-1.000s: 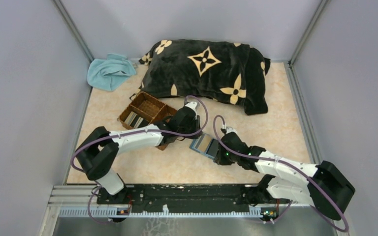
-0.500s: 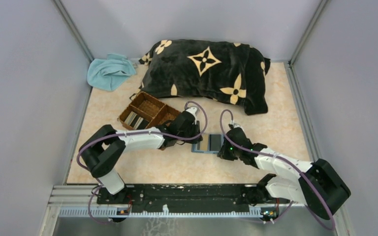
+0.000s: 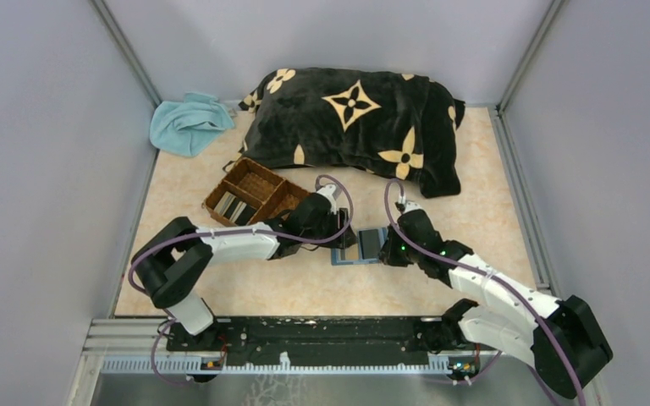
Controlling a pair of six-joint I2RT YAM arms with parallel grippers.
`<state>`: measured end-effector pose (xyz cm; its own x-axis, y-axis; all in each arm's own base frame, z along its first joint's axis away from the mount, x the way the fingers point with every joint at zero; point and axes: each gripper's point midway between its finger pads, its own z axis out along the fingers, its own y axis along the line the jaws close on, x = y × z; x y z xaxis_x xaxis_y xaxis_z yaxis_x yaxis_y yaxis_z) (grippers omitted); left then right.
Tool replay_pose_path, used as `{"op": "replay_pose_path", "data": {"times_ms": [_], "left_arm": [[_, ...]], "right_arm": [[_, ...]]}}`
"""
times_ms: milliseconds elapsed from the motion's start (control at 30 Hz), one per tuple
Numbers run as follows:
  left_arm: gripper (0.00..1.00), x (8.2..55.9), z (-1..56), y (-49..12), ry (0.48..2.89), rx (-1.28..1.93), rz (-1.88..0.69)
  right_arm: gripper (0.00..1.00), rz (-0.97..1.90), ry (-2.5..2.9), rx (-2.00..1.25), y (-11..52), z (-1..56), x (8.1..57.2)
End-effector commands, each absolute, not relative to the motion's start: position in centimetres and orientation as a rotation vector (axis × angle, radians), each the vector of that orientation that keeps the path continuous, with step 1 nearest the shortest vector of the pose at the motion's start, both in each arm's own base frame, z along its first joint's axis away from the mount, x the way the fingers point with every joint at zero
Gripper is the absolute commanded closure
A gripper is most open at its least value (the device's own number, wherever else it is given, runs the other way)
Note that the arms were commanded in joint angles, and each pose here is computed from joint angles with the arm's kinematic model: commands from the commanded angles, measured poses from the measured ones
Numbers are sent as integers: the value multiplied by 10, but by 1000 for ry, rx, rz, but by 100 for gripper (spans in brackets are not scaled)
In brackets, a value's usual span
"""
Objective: Take the credit cards out of the card holder
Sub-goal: Remove the credit card from the card holder.
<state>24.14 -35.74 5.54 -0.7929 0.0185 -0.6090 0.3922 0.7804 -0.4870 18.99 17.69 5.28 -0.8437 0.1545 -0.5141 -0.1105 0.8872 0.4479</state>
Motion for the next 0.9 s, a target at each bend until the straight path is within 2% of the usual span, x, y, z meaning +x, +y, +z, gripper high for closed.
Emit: {"op": "replay_pose_path", "data": {"times_ms": [0,200,467,867], "left_arm": [[37,236,101,-380,2217,273,-1093],[45,231,93,-395,2186,238,-1232],[50,235,59,-393,2247,153,-1197],[52,232,33,-387,2307,124,-1161]], "right_arm": [[100,588,2411,-10,178,82,215],[100,530,2432,-18,179,78,236],[100,510,2439,26,169,68,254],[100,525,2511,19,170,35,244]]}}
